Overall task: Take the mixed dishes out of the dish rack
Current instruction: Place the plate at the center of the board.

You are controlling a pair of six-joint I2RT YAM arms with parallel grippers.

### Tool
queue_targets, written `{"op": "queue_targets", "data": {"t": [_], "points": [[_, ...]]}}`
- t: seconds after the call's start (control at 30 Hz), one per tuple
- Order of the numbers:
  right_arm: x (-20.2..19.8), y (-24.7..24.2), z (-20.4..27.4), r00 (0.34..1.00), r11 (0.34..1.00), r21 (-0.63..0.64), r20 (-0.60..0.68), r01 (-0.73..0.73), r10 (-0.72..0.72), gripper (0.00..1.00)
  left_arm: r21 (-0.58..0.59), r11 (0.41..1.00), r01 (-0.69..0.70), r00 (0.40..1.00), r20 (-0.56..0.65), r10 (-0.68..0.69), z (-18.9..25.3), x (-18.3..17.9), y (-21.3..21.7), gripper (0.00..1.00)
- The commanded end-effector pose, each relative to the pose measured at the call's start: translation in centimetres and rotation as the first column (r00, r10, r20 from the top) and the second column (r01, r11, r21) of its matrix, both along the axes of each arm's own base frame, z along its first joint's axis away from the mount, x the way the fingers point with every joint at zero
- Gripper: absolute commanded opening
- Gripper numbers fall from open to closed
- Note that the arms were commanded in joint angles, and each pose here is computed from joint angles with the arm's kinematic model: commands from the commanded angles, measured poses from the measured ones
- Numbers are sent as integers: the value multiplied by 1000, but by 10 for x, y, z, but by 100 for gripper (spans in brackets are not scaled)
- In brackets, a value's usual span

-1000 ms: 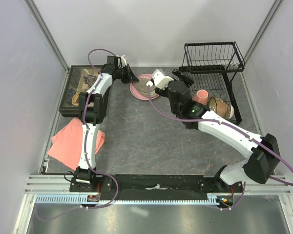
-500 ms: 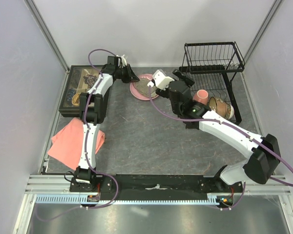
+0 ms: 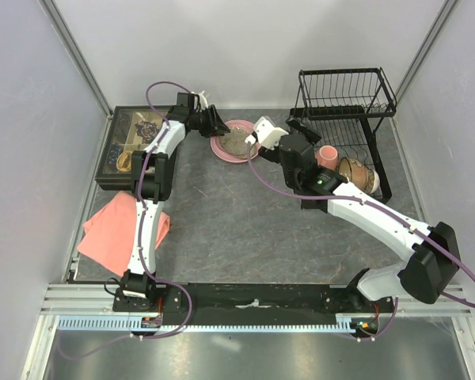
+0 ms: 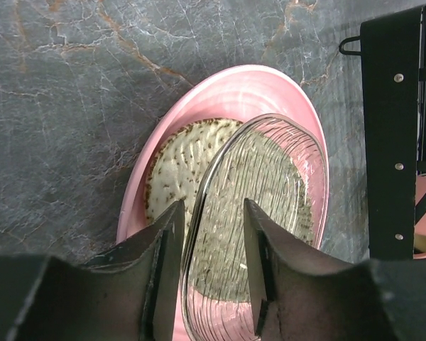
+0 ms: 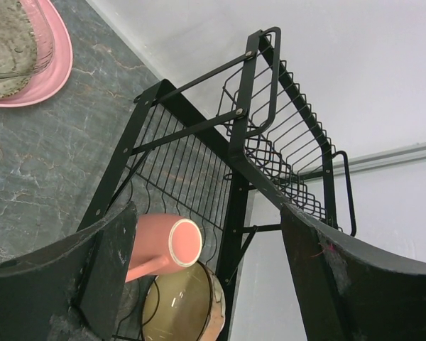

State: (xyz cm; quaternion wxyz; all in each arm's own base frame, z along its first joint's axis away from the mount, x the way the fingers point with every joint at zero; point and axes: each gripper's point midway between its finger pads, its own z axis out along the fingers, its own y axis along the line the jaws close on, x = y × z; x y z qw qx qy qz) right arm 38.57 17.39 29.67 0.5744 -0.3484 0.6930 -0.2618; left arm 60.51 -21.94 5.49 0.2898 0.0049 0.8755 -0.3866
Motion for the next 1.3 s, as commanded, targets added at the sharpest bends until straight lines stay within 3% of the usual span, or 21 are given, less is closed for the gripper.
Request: {"op": "queue_targets", "data": {"t": [0.0,0.33,0.57,0.83,1.07,1.27], "points": [[-4,-5,11,1000,999,52,28,3,-4,89,17,1000,6,997,72,-7,23,8,0,47],[-10,-20,5,999,997,76,14,28,-30,90,85,996,-35,989,145,23,46,14,14,57],[-15,-42,-8,998,986,157,-36,57,-52,90,82,995,-58,979,201,40,82,17,24,77],[-21,-64,-26,993,965,245,-93,96,-75,90,47,997,-59,966,255,45,128,11,30,89],[-23,-96,-41,980,921,349,-151,173,-127,90,61,998,-32,961,276,14,147,-6,31,93],[-23,-131,-58,958,870,414,-213,266,-192,90,158,987,16,950,305,-64,151,-35,41,93]]}}
